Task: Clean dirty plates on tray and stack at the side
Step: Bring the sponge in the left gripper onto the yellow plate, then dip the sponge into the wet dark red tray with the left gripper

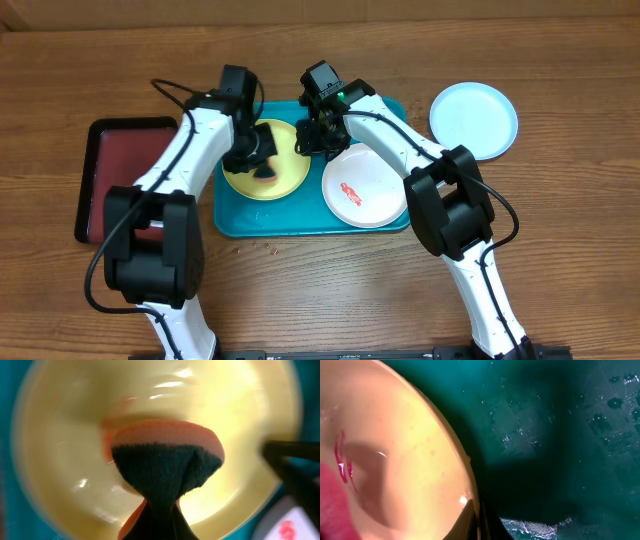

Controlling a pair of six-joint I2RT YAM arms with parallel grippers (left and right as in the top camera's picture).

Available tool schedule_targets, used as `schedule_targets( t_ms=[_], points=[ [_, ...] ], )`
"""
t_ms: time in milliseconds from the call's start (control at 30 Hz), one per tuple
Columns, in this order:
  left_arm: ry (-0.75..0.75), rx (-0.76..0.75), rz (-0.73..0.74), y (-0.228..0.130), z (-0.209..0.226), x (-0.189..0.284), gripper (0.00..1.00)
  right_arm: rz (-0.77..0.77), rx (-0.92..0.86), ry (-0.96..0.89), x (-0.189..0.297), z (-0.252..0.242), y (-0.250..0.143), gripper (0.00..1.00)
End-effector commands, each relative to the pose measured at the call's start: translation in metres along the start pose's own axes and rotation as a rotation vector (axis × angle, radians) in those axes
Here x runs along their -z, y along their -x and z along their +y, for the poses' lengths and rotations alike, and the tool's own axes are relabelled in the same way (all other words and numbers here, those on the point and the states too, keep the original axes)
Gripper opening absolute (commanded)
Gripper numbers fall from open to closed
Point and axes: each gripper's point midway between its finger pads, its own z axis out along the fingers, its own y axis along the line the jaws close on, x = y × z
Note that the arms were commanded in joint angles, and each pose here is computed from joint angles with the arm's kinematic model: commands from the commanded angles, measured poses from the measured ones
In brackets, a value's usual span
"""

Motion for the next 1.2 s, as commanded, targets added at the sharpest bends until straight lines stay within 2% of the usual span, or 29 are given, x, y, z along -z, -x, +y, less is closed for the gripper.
schedule_targets(
  t_ms=[0, 200, 467, 700, 933, 1167],
  points=[
    [0.113, 0.099, -0.084, 0.035, 0.042, 0.031, 0.04, 0.036, -0.025, -0.081, -0.018, -0.019, -0.011, 0.04],
    [0.219, 0.269, -0.128, 0.063, 0.118, 0.080, 0.04, -0.003, -0.065, -0.167, -0.016, -0.034, -0.005, 0.04],
    [0.216, 0.464, -0.102, 0.060, 0.194, 0.079, 0.04, 0.004, -0.071, -0.149, -0.017, -0.031, -0.006, 0.04],
    [0.098, 0.491, -0.084, 0.055, 0.214, 0.047, 0.04, -0.001, -0.071, -0.131, -0.017, -0.028, -0.005, 0.04],
    [0.145, 0.523, -0.144, 0.054, 0.240, 0.019, 0.04, 0.010, -0.074, -0.136, -0.017, -0.029, -0.008, 0.04],
    [0.147, 0.546, -0.133, 0.041, 0.246, 0.000, 0.04, 0.008, -0.074, -0.135, -0.017, -0.029, -0.007, 0.04]
  ],
)
